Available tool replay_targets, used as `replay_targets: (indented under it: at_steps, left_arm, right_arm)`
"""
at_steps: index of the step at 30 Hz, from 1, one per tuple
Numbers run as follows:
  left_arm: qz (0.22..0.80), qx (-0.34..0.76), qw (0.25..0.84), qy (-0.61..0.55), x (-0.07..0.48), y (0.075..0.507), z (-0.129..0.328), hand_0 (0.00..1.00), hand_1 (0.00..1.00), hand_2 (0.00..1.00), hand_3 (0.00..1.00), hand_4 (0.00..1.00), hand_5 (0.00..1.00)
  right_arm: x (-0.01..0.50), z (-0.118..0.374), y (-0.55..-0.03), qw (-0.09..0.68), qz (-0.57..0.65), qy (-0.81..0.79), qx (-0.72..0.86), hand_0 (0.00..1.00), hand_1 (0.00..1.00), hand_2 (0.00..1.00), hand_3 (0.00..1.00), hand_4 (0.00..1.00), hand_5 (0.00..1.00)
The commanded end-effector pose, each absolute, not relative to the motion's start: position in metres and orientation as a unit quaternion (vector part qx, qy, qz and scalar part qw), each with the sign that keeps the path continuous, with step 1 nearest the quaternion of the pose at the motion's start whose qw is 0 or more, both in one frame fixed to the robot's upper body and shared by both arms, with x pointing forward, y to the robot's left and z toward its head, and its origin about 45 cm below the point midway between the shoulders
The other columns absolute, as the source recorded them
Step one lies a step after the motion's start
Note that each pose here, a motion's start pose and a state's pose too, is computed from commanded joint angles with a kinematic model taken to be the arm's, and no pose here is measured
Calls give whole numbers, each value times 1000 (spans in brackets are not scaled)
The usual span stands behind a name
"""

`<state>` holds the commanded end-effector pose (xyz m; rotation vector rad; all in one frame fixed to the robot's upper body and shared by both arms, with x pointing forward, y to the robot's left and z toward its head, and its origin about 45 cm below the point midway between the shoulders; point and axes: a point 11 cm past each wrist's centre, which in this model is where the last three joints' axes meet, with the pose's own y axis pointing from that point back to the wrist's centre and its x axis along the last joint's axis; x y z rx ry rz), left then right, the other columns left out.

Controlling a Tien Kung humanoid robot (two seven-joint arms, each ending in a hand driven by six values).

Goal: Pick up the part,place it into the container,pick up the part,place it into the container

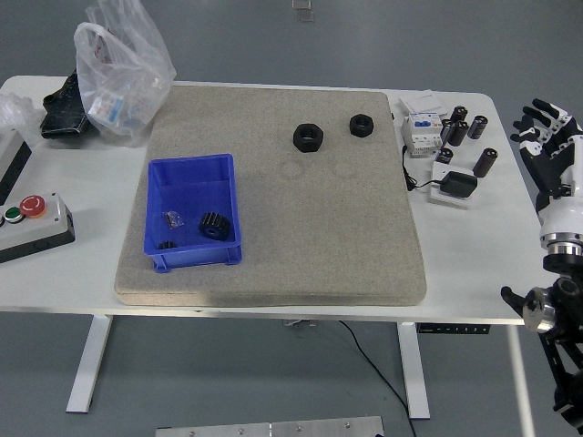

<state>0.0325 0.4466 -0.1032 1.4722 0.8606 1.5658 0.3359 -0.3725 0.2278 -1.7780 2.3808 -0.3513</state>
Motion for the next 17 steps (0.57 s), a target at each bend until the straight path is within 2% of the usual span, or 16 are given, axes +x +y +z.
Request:
replay_targets:
  at_steps: [17]
  left_arm:
    - [619,582,401,343,32,445,-104,665,496,524,625,628,233]
  right_arm:
    - [336,226,-369,76,-115,791,-596,663,660,698,668,648,315]
